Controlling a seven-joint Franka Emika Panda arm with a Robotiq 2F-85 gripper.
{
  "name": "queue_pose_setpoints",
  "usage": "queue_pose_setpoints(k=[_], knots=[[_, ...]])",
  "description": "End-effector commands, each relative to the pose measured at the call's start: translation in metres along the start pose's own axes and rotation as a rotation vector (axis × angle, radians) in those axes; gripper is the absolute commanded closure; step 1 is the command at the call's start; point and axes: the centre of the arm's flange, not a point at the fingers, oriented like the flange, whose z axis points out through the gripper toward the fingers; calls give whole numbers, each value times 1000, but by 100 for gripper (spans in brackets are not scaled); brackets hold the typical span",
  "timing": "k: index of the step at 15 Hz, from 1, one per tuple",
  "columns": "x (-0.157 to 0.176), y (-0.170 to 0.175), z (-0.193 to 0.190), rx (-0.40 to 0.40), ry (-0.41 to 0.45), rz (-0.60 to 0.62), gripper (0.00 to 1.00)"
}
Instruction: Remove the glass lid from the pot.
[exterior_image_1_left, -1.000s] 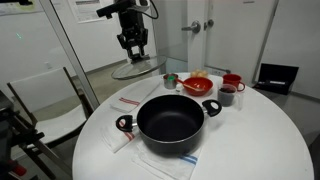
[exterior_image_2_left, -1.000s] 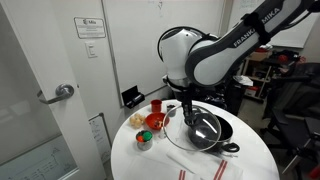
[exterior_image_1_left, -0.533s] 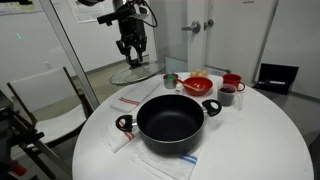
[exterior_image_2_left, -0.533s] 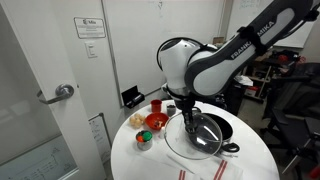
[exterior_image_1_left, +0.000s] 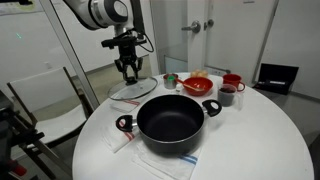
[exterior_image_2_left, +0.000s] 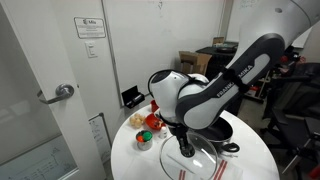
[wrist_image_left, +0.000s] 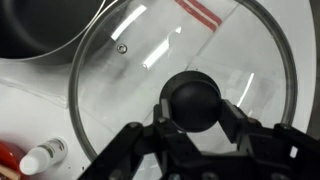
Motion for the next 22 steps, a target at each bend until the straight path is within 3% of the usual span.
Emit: queue_pose_setpoints(k=[1, 12, 13, 15, 18, 22], knots=[[38, 13, 20, 15, 0, -33, 75], [66, 5, 91, 68, 15, -92, 75], [64, 6, 91, 72, 19, -88, 25], [61, 8, 88, 68, 28, -83, 19], [52, 5, 74, 50, 54, -78, 0], [39, -8, 54, 29, 78, -91, 0]])
